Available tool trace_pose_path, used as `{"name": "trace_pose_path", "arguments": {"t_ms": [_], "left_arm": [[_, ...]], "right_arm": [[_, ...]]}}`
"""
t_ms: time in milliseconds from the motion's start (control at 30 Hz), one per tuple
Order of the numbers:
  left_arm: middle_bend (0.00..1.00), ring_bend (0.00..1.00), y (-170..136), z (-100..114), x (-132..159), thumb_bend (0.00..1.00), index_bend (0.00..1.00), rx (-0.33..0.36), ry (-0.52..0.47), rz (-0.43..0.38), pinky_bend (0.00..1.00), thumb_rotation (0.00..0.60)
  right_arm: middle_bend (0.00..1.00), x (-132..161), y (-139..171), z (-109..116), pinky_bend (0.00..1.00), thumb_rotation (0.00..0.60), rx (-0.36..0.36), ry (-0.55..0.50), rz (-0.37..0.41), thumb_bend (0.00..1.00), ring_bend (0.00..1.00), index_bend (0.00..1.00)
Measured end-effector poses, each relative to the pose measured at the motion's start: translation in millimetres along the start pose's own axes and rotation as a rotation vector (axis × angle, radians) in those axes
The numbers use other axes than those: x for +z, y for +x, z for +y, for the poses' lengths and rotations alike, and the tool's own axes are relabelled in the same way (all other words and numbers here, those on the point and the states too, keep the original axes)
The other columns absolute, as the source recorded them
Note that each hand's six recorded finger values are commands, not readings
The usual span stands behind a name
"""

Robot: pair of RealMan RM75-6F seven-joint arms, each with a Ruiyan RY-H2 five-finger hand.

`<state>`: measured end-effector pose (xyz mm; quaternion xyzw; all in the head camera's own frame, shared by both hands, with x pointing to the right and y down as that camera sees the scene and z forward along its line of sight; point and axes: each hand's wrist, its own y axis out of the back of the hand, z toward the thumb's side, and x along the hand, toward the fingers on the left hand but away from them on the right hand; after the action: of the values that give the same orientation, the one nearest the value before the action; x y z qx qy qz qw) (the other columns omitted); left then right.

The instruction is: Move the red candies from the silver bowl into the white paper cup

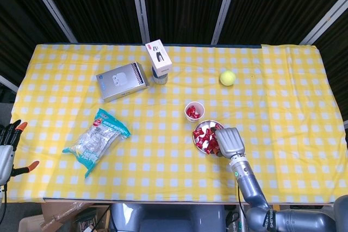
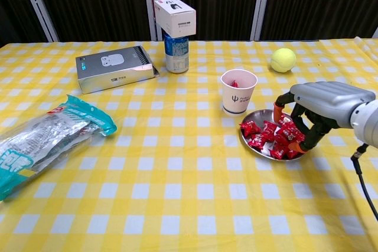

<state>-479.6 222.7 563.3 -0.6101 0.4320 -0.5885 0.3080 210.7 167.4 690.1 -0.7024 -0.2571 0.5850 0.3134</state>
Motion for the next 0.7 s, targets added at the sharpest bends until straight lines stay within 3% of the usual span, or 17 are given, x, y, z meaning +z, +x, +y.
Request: {"name": "trace_pose_path", "arguments": {"t_ms": [300, 500, 700], "left_arm": [[0.00, 0.00, 1, 0, -2, 0.04, 0.00, -0.009, -0.008, 0.007, 0.00, 0.600], [0.00, 0.00, 1, 0, -2, 0.04, 0.00, -0.011, -0.007, 0.008, 0.00, 0.600], [0.00, 0.00, 2, -1, -1, 0.04, 0.00, -0.011, -0.006, 0.007, 0.00, 0.600]], "right_arm": [[0.73, -6, -17, -10, 0.90, 0.600, 0.026, -0.001, -0.031, 0.31, 0.84, 0.40], [0.73, -11, -23, -20, 0.90, 0.600, 0.050, -0.006, -0.047, 0.32, 0.84, 0.54], [0.73, -8, -26, -23, 0.90, 0.600, 0.045, -0.029, -0.036, 0.51, 0.86, 0.64]]}}
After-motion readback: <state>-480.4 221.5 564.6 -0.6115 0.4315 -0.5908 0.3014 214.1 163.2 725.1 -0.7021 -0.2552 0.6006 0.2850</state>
